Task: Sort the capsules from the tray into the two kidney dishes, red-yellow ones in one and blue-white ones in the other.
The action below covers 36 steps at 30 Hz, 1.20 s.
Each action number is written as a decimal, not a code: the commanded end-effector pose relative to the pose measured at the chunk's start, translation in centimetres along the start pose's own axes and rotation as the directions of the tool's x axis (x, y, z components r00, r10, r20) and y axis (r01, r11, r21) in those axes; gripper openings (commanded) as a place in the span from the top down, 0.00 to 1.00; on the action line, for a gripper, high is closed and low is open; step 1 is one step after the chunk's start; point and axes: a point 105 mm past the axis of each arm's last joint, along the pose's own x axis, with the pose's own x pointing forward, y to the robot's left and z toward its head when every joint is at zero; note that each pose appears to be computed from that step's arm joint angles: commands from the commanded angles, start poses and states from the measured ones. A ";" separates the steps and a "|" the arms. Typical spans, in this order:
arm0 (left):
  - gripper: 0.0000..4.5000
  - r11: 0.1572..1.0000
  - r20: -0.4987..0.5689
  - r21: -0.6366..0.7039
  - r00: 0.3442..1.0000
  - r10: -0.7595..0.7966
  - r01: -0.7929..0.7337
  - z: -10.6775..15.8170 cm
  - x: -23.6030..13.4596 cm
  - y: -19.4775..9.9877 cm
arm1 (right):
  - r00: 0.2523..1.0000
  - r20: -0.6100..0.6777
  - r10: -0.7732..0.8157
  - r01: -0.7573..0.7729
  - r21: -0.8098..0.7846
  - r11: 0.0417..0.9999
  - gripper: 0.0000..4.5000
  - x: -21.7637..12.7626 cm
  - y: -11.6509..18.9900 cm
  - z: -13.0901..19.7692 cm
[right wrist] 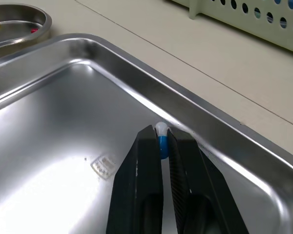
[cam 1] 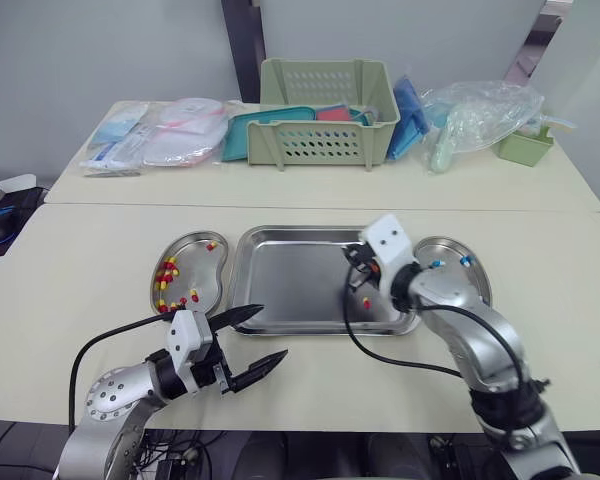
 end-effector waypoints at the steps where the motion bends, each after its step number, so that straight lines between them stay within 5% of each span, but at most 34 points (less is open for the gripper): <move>1: 0.00 0.993 0.055 0.051 0.992 -0.112 0.110 1.8 0.8 -1.2 | 0.999 0.046 -0.009 0.010 -0.012 1.000 0.99 -3.9 -1.1 0.9; 8: 0.00 0.973 0.077 0.078 0.972 -0.221 0.215 2.5 1.4 -1.9 | 0.990 -0.082 -0.116 0.116 0.000 0.993 0.99 -10.3 -4.3 -2.0; 19: 0.00 0.962 0.084 0.112 0.963 -0.257 0.248 2.0 1.3 -2.1 | 0.954 -0.214 -0.211 0.230 0.068 0.971 0.99 -12.8 -6.5 -5.7; 32: 0.00 0.985 0.079 0.084 0.984 -0.158 0.151 1.9 0.6 -0.9 | 0.951 -0.187 -0.246 0.257 0.036 0.966 0.22 -13.1 -7.5 -5.4; 36: 0.00 0.996 0.018 0.087 1.000 0.016 -0.018 2.3 -1.0 1.6 | 0.959 -0.167 -0.228 0.227 -0.027 0.974 0.22 -13.7 -7.8 -4.9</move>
